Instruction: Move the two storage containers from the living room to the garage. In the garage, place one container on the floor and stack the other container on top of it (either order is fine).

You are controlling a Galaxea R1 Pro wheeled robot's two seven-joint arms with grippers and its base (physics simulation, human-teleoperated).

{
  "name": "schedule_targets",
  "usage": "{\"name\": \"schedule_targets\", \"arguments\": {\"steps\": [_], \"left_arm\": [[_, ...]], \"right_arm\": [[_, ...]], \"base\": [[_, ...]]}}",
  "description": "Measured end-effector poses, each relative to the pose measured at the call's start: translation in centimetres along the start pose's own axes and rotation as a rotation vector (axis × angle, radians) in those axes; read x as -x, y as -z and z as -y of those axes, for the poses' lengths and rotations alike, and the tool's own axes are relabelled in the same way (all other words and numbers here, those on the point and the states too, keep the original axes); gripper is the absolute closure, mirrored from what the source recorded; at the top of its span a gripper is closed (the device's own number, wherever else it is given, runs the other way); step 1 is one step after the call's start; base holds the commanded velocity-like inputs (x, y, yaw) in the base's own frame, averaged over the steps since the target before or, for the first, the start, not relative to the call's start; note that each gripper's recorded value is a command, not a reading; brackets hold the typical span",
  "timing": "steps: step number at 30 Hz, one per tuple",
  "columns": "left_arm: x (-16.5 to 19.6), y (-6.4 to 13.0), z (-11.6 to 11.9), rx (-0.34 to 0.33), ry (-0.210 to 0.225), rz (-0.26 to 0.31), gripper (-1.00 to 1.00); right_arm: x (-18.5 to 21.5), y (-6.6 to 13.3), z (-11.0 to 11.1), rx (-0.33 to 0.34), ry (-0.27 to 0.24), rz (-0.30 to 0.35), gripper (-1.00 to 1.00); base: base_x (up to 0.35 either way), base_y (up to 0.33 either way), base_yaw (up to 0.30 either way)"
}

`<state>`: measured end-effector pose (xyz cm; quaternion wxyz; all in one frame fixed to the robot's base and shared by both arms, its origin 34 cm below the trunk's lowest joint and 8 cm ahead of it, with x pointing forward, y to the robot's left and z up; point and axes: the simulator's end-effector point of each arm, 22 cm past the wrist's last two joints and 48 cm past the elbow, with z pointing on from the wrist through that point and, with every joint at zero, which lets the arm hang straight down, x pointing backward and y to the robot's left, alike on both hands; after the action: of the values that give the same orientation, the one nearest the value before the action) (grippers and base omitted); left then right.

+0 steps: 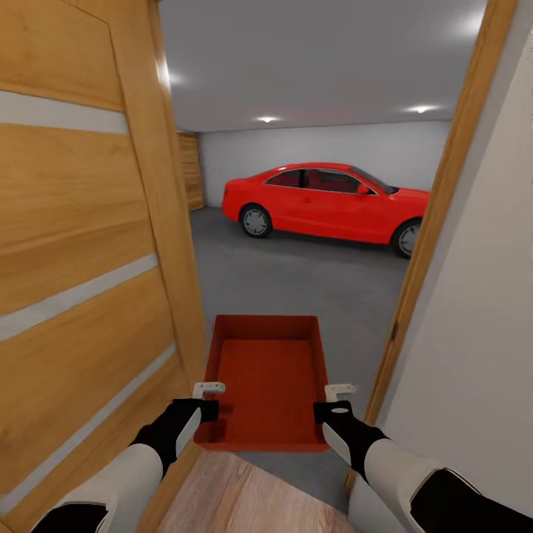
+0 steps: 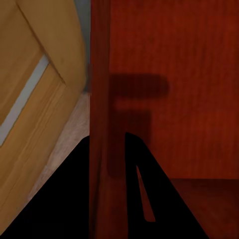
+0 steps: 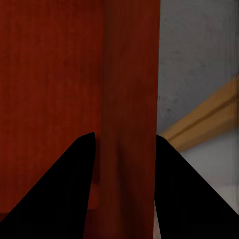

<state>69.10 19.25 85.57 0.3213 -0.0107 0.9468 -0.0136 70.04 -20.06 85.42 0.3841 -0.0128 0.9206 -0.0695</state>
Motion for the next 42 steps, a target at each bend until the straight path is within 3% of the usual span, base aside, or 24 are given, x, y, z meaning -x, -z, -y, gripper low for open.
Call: {"name": "schedule_targets", "arguments": {"steps": [11, 42], "left_arm": [[0.0, 0.0, -0.01, 0.0, 0.001, 0.0, 1.0], [0.05, -0.02, -0.09, 0.0, 0.001, 0.001, 1.0]], "right_arm": [[0.01, 0.0, -0.01, 0.0, 0.0, 0.0, 1.0], [0.05, -0.01, -0.09, 0.0, -0.001, 0.003, 1.0]], "base": [[0.193, 0.099, -0.211], [0.021, 0.007, -0.005]]}}
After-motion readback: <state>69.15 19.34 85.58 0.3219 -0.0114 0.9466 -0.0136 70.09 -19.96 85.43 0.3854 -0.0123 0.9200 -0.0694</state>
